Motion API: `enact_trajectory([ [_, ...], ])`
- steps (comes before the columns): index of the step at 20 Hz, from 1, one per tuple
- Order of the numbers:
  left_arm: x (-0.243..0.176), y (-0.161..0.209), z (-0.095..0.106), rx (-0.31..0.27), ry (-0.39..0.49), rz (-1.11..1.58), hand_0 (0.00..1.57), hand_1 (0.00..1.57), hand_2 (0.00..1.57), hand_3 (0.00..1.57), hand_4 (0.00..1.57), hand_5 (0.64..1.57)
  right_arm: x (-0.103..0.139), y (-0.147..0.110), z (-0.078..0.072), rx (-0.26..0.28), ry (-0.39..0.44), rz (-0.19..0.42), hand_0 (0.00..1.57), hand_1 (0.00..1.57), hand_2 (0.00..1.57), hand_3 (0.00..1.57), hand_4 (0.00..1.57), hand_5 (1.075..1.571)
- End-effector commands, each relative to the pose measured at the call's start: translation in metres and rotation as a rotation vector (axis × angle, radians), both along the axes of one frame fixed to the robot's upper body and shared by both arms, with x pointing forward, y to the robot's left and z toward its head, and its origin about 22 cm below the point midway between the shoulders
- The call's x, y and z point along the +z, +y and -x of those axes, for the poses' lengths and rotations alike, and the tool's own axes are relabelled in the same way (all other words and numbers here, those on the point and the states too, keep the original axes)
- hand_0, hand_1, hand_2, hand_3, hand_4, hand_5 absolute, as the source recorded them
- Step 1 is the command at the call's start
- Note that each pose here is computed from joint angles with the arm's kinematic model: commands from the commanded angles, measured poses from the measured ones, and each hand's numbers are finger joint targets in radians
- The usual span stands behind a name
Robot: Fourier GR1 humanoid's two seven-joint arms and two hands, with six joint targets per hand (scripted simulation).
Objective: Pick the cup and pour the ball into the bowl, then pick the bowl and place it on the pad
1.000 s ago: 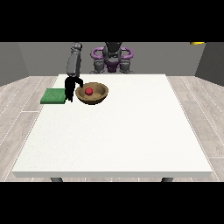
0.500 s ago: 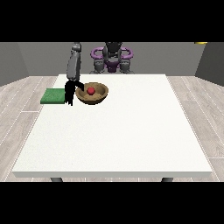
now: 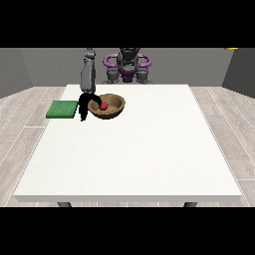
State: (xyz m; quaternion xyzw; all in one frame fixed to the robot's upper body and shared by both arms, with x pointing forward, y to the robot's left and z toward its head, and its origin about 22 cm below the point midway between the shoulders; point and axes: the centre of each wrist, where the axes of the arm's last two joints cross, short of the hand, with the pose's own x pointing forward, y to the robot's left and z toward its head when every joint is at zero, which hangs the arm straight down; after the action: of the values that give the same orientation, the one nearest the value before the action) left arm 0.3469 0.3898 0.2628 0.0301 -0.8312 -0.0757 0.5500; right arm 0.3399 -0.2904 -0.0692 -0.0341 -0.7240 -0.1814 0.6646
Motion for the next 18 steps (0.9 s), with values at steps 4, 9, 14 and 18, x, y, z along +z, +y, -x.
enact_trajectory([
  [4, 0.025, 0.006, 0.010, -0.024, -0.033, -0.006, 0.00, 0.00, 0.00, 0.00, 1.03, 1.529, -0.041, -0.051, 0.056, -0.154, 0.338, 0.131, 1.57, 1.57, 1.57, 1.57, 0.94, 1.471],
  [9, 0.015, 0.015, 0.008, -0.037, -0.036, 0.008, 0.00, 0.00, 0.00, 0.00, 1.13, 1.517, -0.031, -0.051, 0.050, -0.173, 0.343, 0.226, 1.57, 1.57, 1.57, 1.42, 0.95, 1.530],
  [14, -0.005, 0.030, 0.002, 0.019, 0.074, 0.048, 0.00, 0.00, 0.00, 0.00, 1.19, 1.526, 0.024, -0.086, 0.021, -0.198, 0.405, 0.351, 1.57, 1.57, 1.57, 1.25, 1.01, 1.546],
  [18, -0.041, 0.068, 0.015, 0.111, 0.132, 0.055, 0.00, 0.00, 0.00, 0.00, 1.20, 1.534, 0.059, -0.095, 0.004, -0.132, 0.478, 0.387, 1.57, 1.57, 1.57, 1.04, 1.03, 1.556],
])
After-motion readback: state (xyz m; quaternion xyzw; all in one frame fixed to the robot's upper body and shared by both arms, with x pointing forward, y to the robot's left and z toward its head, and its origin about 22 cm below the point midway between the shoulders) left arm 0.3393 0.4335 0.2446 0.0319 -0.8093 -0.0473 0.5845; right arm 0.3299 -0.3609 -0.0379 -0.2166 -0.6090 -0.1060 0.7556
